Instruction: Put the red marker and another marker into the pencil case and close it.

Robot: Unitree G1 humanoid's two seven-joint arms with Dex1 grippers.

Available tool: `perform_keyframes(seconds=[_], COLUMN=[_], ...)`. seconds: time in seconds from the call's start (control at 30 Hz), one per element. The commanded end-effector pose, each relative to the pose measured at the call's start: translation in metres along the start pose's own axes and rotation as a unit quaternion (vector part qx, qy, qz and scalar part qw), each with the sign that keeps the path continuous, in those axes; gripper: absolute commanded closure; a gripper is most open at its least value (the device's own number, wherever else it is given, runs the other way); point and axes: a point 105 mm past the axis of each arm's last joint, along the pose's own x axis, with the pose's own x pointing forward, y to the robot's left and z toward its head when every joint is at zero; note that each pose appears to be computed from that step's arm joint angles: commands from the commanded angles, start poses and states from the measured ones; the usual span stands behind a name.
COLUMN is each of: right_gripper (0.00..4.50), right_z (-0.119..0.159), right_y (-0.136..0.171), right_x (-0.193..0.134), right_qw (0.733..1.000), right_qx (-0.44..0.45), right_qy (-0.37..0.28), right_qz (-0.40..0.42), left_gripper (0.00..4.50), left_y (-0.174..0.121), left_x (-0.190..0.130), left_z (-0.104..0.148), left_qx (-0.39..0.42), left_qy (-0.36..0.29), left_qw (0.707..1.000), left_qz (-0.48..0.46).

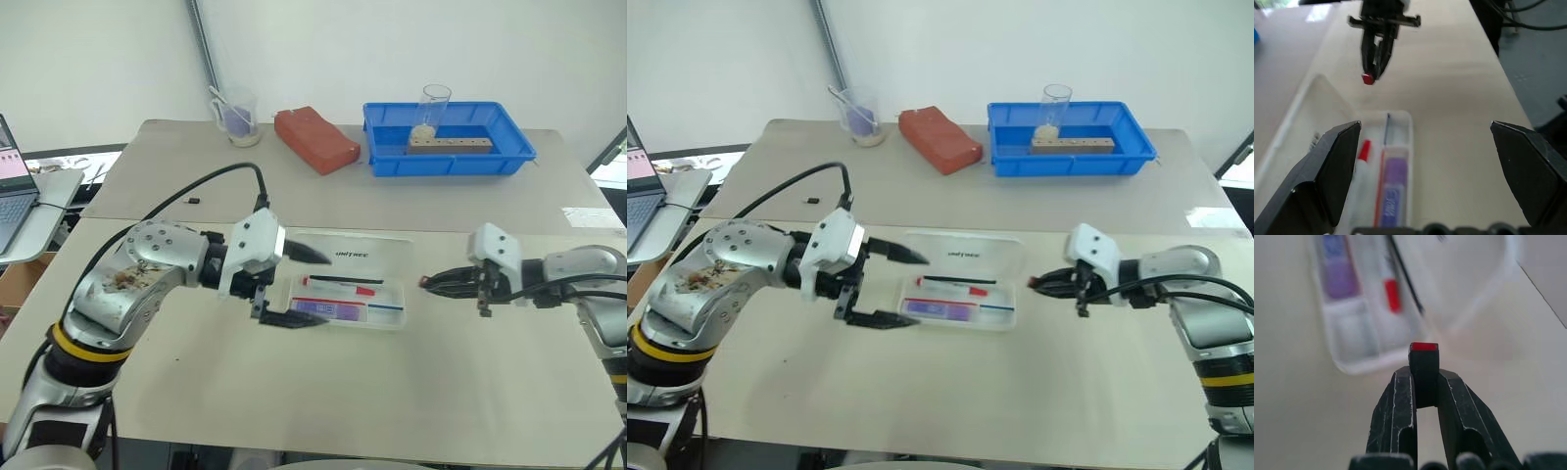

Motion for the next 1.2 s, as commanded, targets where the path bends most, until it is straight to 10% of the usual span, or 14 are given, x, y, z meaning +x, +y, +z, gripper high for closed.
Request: perform_keyframes(seconds=[0.03,0.67,1.03,1.2], right_gripper=[4.25,4.25,0.10,0.03], right_z=[0.019,-0.007,0.010,0.042], right_y=[0.016,0.021,0.020,0.031], right_x=[0.017,0.043,0.034,0.007], right_qw=[0.999,0.996,0.998,0.998], right_qx=[-0.036,-0.055,-0.034,0.013], right_qy=[-0.008,0.039,0.004,-0.051], right_qz=[0.038,0.064,0.052,0.047], left_gripper=[0.00,0.00,0.00,0.00], left_y=[-0.012,-0.009,0.000,0.045], left_x=[-0.004,0.001,-0.001,-0.021], left_z=[0.006,0.006,0.007,0.020], left_qx=[0.013,0.028,0.035,0.021], left_qy=[0.008,0.007,0.006,-0.025], left_qw=[1.000,1.000,0.999,0.993], left_qz=[-0.019,-0.003,0.016,0.118])
